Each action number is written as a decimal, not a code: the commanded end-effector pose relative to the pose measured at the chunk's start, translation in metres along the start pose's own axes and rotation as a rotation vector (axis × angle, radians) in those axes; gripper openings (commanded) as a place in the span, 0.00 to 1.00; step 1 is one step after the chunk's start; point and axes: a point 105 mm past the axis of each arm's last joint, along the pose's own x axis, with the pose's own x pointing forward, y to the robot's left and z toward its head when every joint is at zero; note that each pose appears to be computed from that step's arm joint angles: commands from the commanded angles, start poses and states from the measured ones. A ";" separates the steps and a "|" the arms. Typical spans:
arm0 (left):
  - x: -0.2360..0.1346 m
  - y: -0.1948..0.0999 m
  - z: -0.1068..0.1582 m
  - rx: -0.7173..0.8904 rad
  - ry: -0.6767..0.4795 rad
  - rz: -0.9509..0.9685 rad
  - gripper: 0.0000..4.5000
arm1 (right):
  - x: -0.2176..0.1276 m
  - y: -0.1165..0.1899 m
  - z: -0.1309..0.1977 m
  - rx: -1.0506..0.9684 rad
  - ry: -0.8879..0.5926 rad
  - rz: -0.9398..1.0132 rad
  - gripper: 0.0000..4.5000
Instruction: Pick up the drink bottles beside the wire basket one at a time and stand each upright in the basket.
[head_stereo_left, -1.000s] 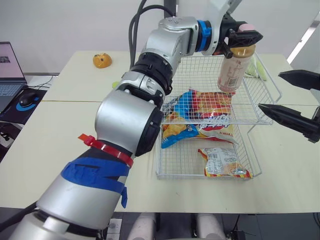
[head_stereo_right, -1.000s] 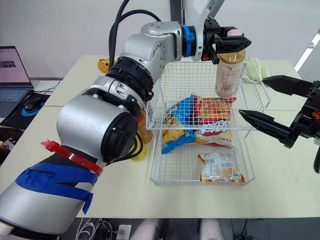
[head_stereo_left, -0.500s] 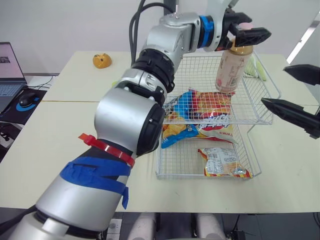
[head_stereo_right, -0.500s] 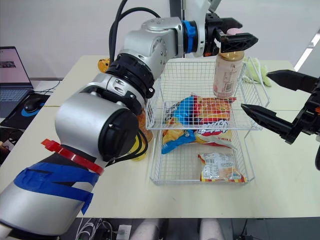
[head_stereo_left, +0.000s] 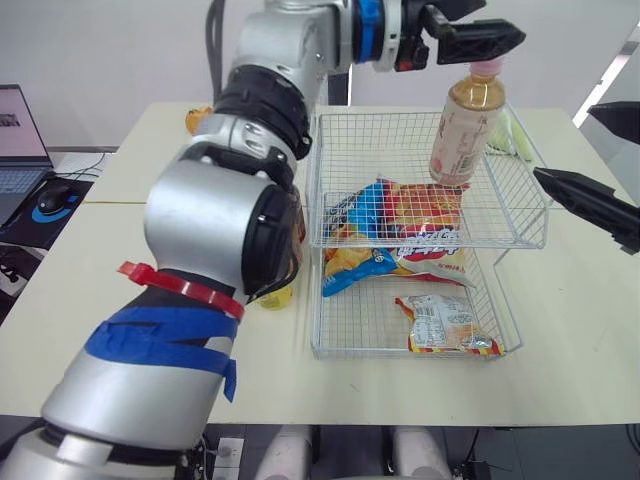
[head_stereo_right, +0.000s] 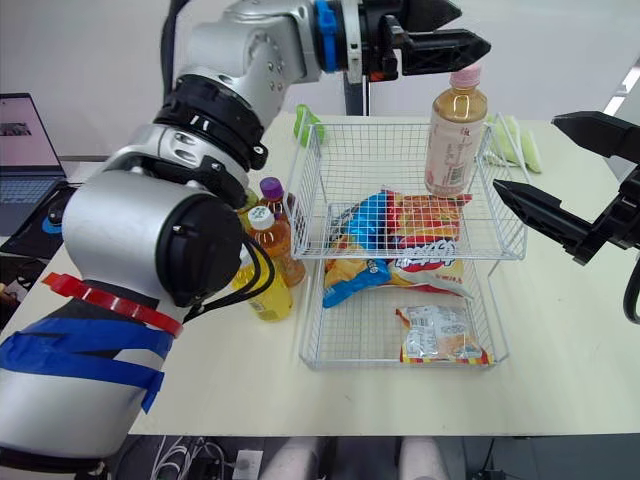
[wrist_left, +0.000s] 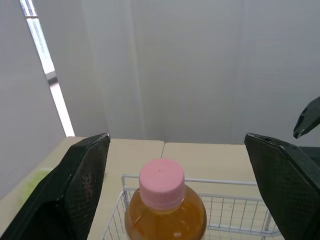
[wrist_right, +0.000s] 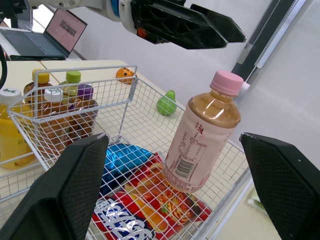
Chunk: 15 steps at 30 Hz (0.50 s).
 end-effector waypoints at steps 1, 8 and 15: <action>-0.023 0.000 0.020 0.077 -0.010 -0.016 0.99 | -0.003 -0.004 0.009 -0.035 -0.035 -0.017 1.00; -0.084 0.007 0.040 0.109 -0.037 0.076 0.99 | -0.002 0.001 0.006 -0.029 -0.026 0.034 1.00; -0.154 -0.007 0.028 0.083 0.049 0.200 0.99 | 0.002 0.018 0.003 0.002 -0.023 0.184 1.00</action>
